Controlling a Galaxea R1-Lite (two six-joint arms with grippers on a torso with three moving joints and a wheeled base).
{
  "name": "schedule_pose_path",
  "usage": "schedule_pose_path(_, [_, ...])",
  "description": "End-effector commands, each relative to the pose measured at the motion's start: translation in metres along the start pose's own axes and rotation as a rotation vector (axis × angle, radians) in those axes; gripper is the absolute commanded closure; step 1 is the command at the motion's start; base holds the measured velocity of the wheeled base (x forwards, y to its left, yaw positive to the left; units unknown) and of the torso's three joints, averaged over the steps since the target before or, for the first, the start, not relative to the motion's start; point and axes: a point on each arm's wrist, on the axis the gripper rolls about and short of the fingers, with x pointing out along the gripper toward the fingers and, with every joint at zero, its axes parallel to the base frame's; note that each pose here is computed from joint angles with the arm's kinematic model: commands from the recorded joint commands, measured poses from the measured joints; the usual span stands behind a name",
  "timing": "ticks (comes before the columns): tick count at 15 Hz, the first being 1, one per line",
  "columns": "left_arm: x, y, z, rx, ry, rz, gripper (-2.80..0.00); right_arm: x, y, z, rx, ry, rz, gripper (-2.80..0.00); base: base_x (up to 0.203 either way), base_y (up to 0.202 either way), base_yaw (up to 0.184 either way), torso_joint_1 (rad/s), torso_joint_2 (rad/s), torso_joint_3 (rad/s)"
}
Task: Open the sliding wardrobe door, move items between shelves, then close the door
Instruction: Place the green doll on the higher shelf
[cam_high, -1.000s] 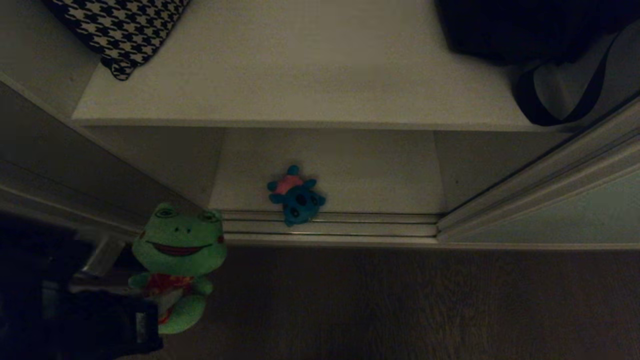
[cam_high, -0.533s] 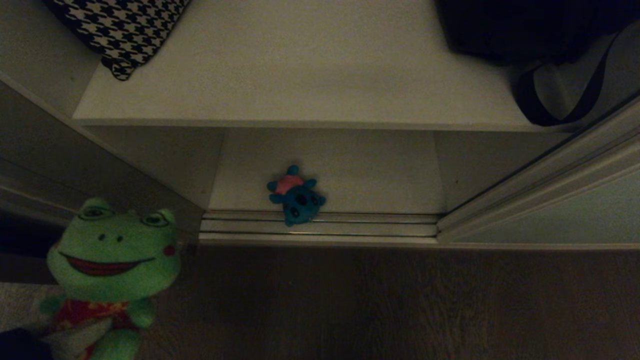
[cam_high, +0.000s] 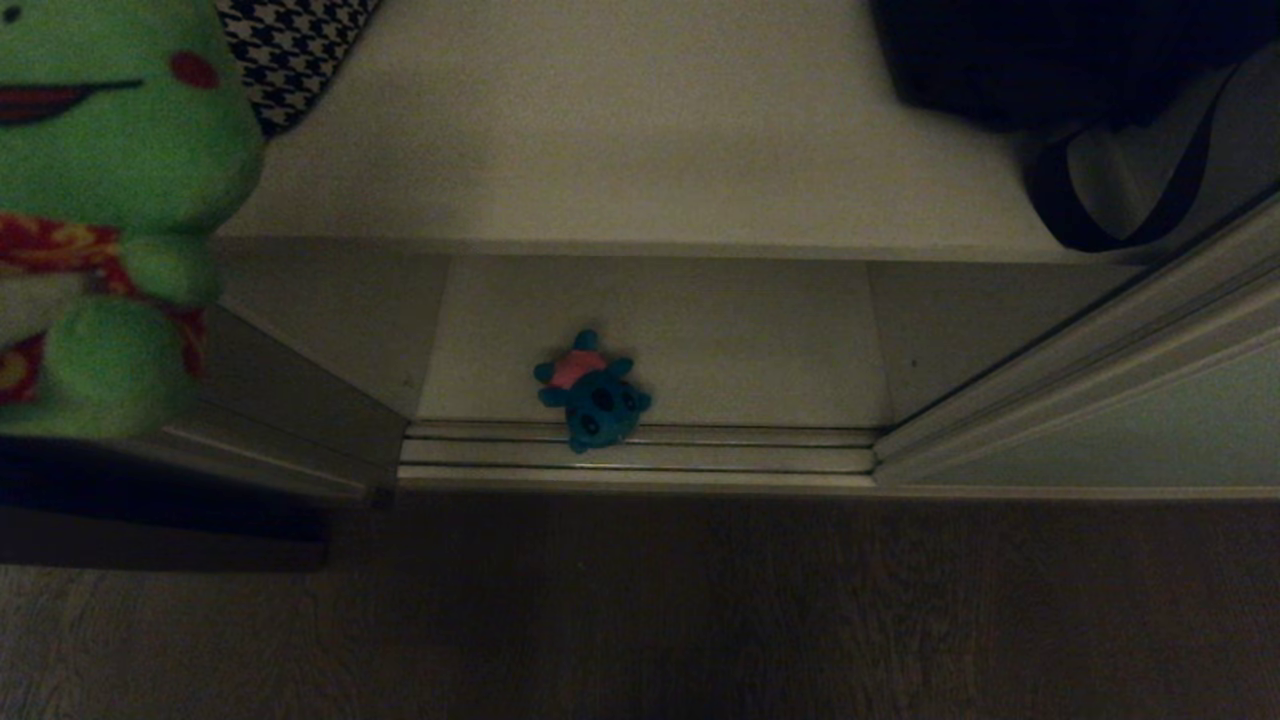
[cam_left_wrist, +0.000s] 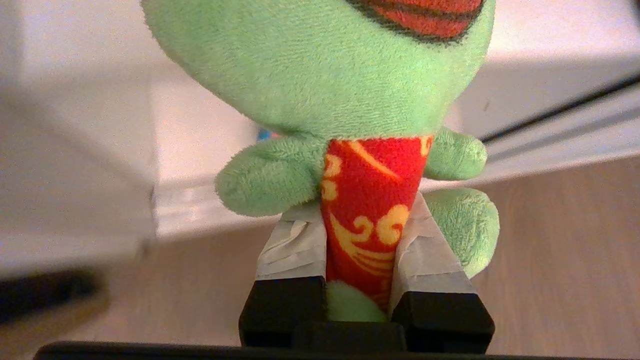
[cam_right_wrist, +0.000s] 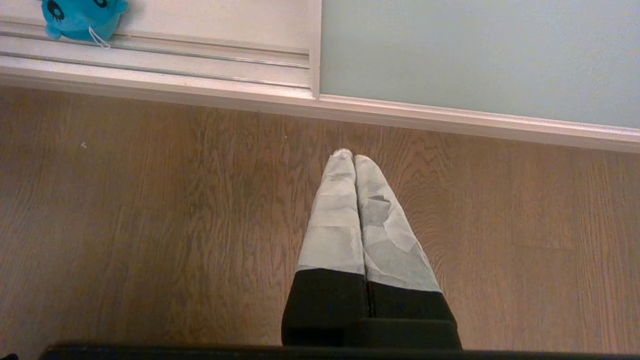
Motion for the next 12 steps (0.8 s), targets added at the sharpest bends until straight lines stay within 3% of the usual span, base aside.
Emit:
schedule_pose_path(1, [0.056, 0.003, 0.006, -0.004, 0.071, -0.004, 0.00, 0.000, 0.000, 0.000, -0.001, -0.003, 0.001, 0.00, 0.000, 0.000, 0.000, 0.000, 0.00, 0.000])
schedule_pose_path(4, [0.142, 0.008, 0.003, -0.008, 0.052, -0.006, 0.00, 0.000, 0.000, 0.000, 0.000, -0.003, 0.001, 0.00, 0.000, 0.000, 0.000, 0.000, 0.00, 0.000])
schedule_pose_path(6, [0.190, 0.010, 0.008, -0.012, -0.042, 0.011, 0.00, 0.000, 0.000, 0.000, -0.001, -0.004, 0.001, 0.00, 0.000, 0.000, 0.000, 0.000, 0.00, 0.000])
schedule_pose_path(8, [0.219, 0.012, 0.024, -0.036, -0.146, 0.040, 0.00, 0.000, 0.000, 0.000, -0.001, -0.003, 0.001, 0.00, 0.000, 0.000, 0.000, 0.000, 0.00, 0.000])
schedule_pose_path(12, [0.253, 0.015, 0.028, -0.056, -0.218, 0.075, 0.00, 0.000, 0.000, 0.000, -0.001, -0.003, 0.001, 0.00, 0.000, 0.000, 0.000, 0.000, 0.00, 0.000])
